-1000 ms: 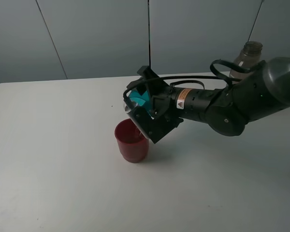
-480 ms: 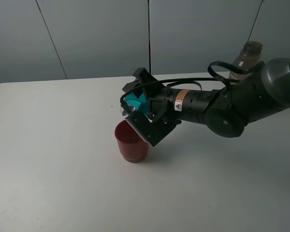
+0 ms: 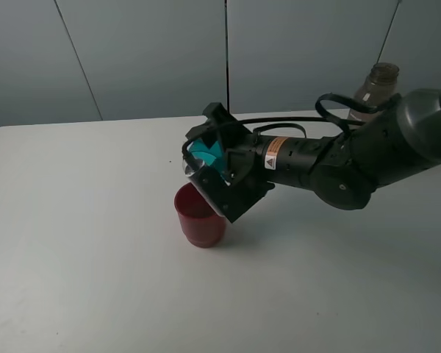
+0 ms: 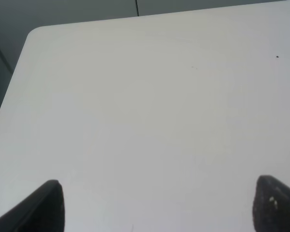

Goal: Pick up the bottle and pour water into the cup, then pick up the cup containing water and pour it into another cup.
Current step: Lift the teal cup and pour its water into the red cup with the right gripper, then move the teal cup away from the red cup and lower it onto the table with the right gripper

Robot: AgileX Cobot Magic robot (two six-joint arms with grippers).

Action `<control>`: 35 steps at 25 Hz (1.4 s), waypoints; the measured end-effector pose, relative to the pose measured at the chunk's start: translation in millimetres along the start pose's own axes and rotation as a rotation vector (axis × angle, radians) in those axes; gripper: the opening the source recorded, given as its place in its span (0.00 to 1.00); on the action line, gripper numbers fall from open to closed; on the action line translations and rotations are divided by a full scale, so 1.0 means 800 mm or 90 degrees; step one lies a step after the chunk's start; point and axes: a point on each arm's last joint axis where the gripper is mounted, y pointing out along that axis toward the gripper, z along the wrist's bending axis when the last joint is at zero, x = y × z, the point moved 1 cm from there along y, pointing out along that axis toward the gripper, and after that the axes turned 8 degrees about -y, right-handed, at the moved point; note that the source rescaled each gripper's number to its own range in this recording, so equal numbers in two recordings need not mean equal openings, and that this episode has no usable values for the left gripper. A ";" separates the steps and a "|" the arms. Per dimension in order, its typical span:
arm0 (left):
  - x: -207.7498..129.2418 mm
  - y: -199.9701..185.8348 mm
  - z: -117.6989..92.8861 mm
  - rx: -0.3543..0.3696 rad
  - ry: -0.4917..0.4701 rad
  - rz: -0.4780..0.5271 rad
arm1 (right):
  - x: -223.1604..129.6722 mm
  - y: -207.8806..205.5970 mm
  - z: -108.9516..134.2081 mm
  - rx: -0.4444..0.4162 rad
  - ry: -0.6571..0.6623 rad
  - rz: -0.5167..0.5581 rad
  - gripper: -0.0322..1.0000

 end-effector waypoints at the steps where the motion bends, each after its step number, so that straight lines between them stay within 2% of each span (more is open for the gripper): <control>1: 0.000 0.000 0.000 0.000 0.000 0.000 | 0.000 0.000 0.000 0.000 0.033 0.001 0.09; 4: 0.000 0.000 0.000 0.000 0.000 0.000 | -0.004 0.004 -0.008 -0.013 0.139 0.006 0.09; 7: 0.000 0.000 0.000 0.000 0.000 0.000 | -0.013 0.009 -0.020 -0.036 0.280 0.006 0.09; 12: 0.000 0.000 0.000 0.000 0.000 0.000 | -0.053 0.010 -0.028 -0.071 0.588 -0.021 0.09; 14: 0.000 0.000 0.000 0.000 0.000 0.000 | -0.076 0.008 -0.029 -0.106 0.725 -0.030 0.09; 16: 0.000 0.000 0.000 0.000 0.000 0.000 | -0.100 0.005 -0.021 -0.134 0.853 -0.025 0.09; 18: 0.000 0.000 0.000 0.000 0.000 0.000 | -0.117 0.004 -0.006 -0.137 0.929 -0.004 0.09; 22: 0.000 0.000 0.000 0.000 0.000 0.000 | -0.128 0.011 0.030 -0.112 1.006 0.031 0.09; 29: 0.000 0.000 0.000 0.000 0.000 0.000 | -0.112 0.032 0.080 -0.041 1.048 0.054 0.09; 35: 0.000 0.000 0.000 0.000 0.000 0.000 | -0.105 0.039 0.099 -0.010 1.057 0.063 0.09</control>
